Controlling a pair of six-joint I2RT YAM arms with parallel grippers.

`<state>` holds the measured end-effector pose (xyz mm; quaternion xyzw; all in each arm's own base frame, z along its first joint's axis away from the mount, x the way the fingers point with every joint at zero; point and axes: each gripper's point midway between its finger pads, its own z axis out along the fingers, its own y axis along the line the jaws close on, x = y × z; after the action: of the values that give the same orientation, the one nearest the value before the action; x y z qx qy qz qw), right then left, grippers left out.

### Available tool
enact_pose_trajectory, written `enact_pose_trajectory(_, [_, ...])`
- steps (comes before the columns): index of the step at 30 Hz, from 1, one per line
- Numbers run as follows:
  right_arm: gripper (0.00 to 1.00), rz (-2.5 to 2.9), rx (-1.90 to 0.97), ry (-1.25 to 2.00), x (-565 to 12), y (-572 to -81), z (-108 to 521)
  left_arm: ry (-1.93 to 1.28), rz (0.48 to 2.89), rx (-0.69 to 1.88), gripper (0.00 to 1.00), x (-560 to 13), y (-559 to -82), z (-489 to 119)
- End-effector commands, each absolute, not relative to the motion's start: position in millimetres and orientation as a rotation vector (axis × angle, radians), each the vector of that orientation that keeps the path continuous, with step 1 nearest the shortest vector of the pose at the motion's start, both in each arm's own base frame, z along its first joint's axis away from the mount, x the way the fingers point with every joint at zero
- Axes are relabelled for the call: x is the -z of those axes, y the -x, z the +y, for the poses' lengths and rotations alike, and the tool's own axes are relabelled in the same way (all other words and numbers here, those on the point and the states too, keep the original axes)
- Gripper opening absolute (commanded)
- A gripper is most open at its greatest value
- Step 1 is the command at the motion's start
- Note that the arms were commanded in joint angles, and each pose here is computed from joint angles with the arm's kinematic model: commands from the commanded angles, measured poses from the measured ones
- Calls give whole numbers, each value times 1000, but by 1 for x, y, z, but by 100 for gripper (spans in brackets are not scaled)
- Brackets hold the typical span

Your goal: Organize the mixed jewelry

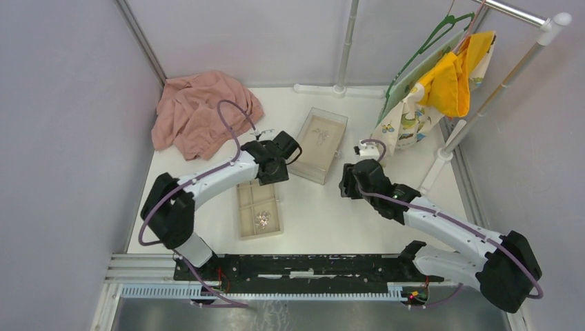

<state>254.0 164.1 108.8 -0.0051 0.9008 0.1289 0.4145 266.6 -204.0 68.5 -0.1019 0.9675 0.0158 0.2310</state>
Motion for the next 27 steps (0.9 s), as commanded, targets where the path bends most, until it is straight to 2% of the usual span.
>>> enact_pose_trajectory(1, [55, 2247, -367, -1, -121, -240, 207, 278, 2437, 78, 54, -167, -287, -193])
enact_pose_trajectory(5, [58, 2265, -400, 164, -118, -220, 276, 404, 2380, 44, 57, -191, -286, -126])
enact_pose_trajectory(9, [62, 2284, -408, 319, -114, -205, 343, 534, 2383, -3, 57, -190, -277, -61])
enact_pose_trajectory(14, [62, 2331, -420, 438, -94, -191, 406, 598, 2369, -16, 58, -196, -263, -36])
enact_pose_trajectory(18, [61, 2354, -392, 454, -81, -188, 424, 607, 2379, 20, 58, -192, -260, -40])
enact_pose_trajectory(27, [58, 2403, -263, 445, -53, -187, 406, 604, 2386, 30, 58, -189, -259, -42])
